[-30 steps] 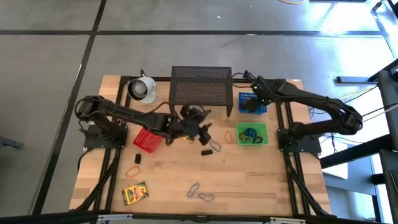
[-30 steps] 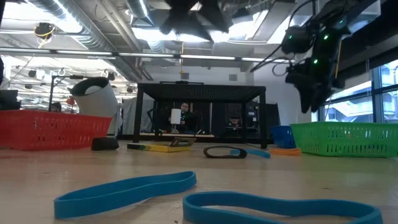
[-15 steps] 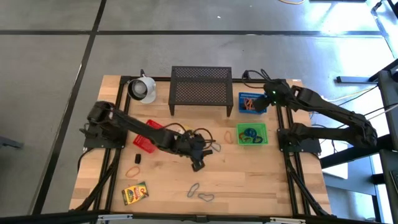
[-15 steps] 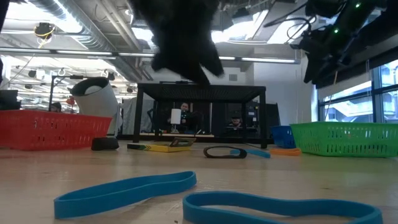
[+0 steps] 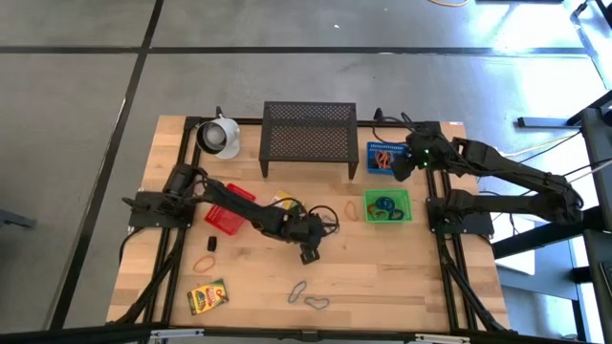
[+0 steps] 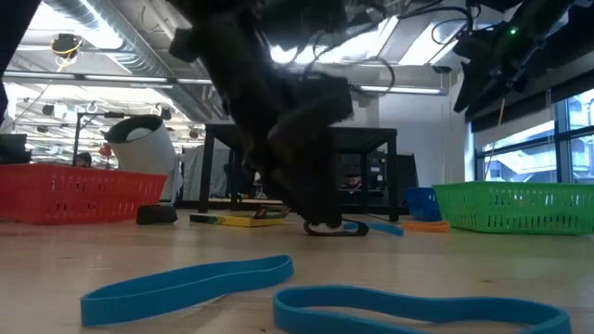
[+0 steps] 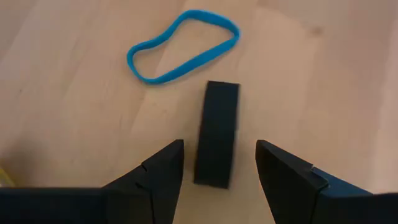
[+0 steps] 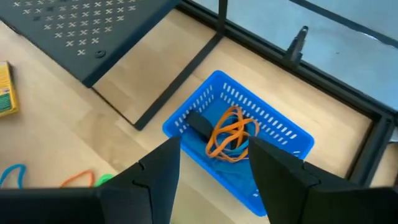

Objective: Pick & Place Office Desk Supplies
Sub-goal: Put the black rubber band into the blue bin

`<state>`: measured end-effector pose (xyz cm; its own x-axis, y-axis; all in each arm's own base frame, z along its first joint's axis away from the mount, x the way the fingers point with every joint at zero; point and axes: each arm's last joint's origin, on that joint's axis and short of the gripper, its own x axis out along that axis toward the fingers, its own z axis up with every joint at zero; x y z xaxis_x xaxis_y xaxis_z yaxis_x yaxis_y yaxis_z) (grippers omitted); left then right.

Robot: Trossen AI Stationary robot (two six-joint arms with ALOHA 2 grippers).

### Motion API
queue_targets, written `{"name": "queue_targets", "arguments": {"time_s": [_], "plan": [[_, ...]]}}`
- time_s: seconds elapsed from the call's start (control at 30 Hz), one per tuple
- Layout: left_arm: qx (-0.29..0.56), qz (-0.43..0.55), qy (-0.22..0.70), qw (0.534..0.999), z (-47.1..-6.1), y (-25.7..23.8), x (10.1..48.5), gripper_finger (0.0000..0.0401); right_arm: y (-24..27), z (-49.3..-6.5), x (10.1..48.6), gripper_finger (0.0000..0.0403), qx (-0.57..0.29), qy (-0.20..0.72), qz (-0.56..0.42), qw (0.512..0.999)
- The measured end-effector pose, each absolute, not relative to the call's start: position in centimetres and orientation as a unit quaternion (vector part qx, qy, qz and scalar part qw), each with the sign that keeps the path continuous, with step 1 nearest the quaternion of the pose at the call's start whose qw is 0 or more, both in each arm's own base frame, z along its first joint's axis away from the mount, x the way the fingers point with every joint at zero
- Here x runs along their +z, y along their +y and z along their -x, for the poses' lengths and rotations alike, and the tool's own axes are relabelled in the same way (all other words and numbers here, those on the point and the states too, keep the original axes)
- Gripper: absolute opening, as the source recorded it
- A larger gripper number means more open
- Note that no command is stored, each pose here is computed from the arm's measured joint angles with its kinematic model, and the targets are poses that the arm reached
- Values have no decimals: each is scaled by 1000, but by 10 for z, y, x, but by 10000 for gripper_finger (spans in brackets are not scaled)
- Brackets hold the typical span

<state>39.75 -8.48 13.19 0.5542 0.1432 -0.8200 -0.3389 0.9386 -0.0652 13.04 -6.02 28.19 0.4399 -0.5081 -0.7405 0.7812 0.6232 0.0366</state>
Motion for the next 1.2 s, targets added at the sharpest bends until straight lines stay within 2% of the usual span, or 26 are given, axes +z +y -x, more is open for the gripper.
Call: {"name": "queue_targets", "arguments": {"time_s": [0.13,0.23,0.33,0.47,0.53,0.67,0.87,1.2], "plan": [[140,113,460,869,-399,-82,124,187,-56,-132,282,191,-378,359,-188,832],[141,113,462,868,-400,-81,122,161,-53,-133,282,191,-372,359,-190,835],[143,111,460,869,-400,-82,122,114,-51,-134,282,191,-375,356,-187,835],[147,128,453,870,-400,-82,124,30,-48,-135,283,191,-376,351,-187,837],[148,140,447,871,-401,-82,126,10,-47,-134,283,191,-375,348,-186,839],[148,151,422,881,-403,-83,132,5,-43,-132,286,191,-381,336,-173,844],[151,137,371,906,-420,-85,164,4,-35,-129,292,191,-348,314,-158,869],[124,71,260,955,-455,-91,246,4,-6,-120,310,191,-153,264,-135,943]]}}
